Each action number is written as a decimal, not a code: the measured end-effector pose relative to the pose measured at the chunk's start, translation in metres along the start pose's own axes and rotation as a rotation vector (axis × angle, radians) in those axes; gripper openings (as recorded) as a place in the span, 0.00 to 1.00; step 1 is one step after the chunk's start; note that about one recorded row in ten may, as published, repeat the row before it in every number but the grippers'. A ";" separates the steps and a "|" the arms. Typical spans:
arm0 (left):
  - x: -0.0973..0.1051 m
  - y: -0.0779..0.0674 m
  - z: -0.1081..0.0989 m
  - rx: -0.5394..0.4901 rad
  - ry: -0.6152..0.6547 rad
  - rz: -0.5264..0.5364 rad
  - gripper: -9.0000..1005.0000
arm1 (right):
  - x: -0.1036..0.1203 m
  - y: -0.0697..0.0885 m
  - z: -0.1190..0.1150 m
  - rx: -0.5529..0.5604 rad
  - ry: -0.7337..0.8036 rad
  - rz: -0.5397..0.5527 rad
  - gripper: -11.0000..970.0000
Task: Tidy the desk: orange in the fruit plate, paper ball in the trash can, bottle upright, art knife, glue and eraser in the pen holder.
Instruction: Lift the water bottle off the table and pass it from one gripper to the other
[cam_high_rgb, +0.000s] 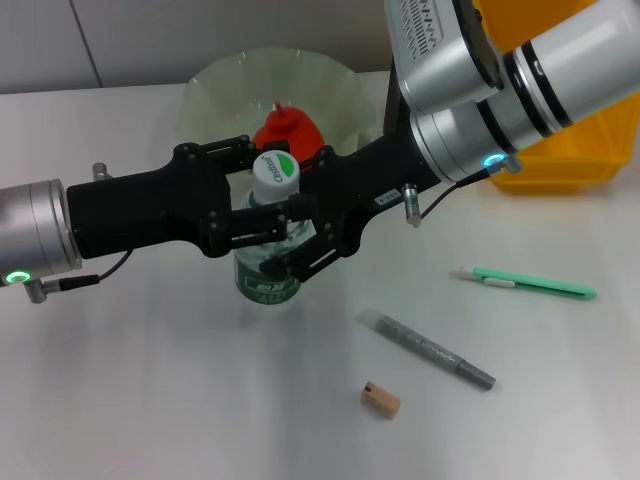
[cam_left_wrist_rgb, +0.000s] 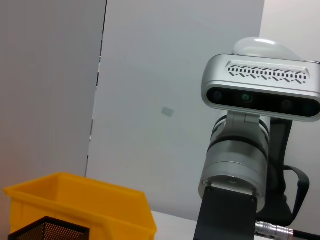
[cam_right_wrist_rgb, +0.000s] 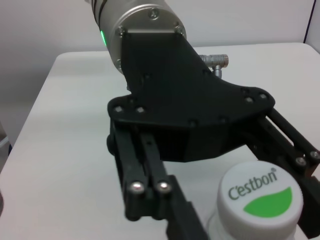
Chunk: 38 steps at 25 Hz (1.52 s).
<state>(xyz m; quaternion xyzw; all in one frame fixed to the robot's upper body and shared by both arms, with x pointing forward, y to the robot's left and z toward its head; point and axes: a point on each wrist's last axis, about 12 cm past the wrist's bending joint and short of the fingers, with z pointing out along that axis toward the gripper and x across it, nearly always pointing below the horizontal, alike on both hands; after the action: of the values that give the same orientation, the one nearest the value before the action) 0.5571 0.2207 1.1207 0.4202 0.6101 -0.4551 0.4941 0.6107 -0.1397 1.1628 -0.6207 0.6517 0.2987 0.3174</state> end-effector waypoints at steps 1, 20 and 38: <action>0.000 0.000 0.000 -0.003 0.001 0.000 0.74 | 0.000 0.000 0.000 0.000 0.000 0.000 0.82; -0.001 0.003 -0.001 -0.020 -0.004 -0.009 0.49 | -0.001 0.001 0.000 0.004 -0.007 -0.004 0.82; -0.002 0.006 -0.002 -0.046 -0.002 -0.018 0.47 | 0.002 0.001 -0.002 0.020 -0.039 0.023 0.82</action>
<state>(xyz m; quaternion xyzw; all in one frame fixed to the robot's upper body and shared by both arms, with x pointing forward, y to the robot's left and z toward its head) 0.5630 0.2242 1.1218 0.4029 0.6238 -0.4454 0.5002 0.6098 -0.1431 1.1624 -0.6041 0.6554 0.3079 0.3327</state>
